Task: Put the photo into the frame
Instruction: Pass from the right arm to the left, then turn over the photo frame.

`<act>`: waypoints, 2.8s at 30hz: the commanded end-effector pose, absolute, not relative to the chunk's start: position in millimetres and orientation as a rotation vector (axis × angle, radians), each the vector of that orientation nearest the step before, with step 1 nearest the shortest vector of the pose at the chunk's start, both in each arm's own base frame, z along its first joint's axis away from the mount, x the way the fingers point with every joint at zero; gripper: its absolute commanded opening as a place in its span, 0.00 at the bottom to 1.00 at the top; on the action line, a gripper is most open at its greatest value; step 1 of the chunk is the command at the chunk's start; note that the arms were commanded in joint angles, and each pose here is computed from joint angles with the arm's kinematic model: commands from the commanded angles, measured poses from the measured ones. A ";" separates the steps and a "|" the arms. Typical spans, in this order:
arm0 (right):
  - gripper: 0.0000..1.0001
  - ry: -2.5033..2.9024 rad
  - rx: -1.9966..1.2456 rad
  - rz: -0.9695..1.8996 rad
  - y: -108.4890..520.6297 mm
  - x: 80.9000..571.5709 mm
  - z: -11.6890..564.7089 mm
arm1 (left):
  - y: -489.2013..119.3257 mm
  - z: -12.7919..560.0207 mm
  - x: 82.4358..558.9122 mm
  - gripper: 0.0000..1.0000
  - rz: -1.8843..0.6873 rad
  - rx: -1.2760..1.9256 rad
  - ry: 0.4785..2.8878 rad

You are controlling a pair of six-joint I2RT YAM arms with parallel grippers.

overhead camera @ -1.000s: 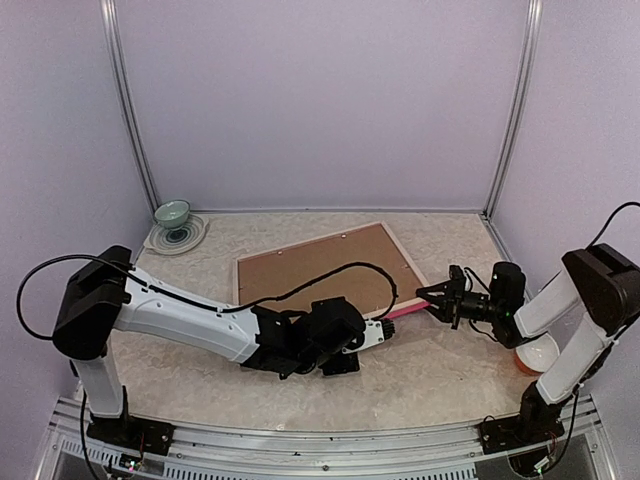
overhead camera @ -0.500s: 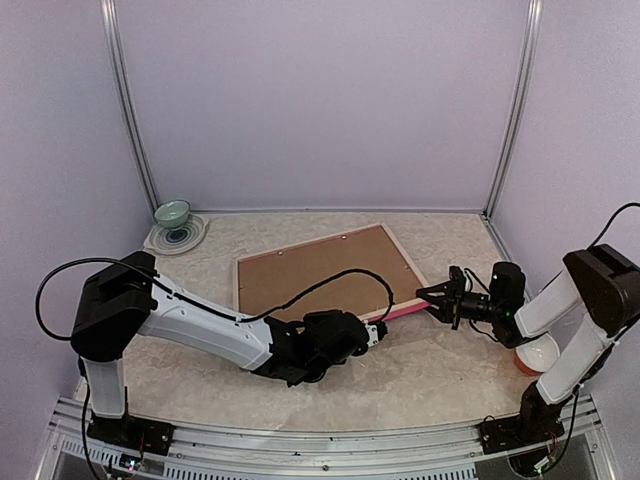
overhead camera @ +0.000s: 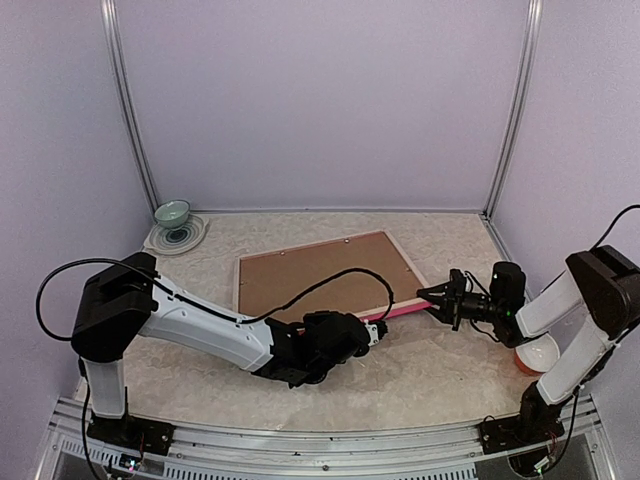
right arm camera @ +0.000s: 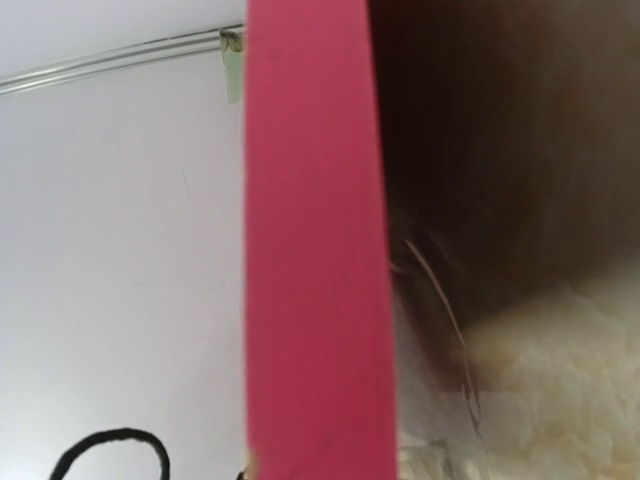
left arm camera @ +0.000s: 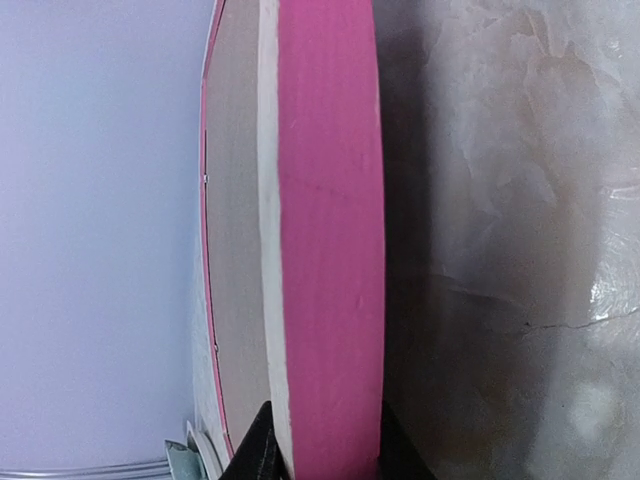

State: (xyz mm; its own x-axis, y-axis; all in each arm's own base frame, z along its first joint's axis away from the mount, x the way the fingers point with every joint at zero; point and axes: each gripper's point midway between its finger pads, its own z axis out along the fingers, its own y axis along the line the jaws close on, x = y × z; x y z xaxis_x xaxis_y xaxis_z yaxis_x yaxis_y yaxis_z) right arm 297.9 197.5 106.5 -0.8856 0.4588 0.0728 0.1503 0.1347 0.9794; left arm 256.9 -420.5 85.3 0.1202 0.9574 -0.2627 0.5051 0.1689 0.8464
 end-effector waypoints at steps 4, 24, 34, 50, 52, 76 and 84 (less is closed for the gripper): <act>0.48 2.160 0.500 1.804 198.3 296.0 116.0 | -440.3 105.2 254.7 0.00 0.531 1.513 1.492; 0.99 2.137 0.204 1.274 169.9 312.1 212.2 | -441.1 248.9 278.7 0.00 0.204 1.364 1.513; 0.99 2.034 0.086 1.102 155.4 308.2 261.1 | -441.1 289.7 277.0 0.00 0.087 1.328 1.487; 0.99 1.936 0.007 1.008 147.0 304.4 297.4 | -433.1 309.7 299.3 0.00 -0.045 1.176 1.599; 0.99 1.935 0.013 0.998 145.6 305.4 297.7 | -430.1 315.1 307.4 0.00 -0.090 1.123 1.631; 0.99 1.962 0.049 1.004 145.8 312.2 280.3 | -304.8 396.4 425.5 0.00 -0.457 0.339 1.782; 0.99 1.965 0.048 1.007 146.7 314.1 277.1 | -277.5 412.2 444.7 0.00 -0.595 0.188 1.754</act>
State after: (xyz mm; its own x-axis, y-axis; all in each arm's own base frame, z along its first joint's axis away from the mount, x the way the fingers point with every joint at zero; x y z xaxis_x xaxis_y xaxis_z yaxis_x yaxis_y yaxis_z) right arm 310.7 148.1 278.5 -0.6044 0.3905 -0.6944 -0.3341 0.6670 0.6659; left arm 447.2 -271.0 383.8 -0.2537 0.0768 -0.9642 0.3857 0.9222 -0.0281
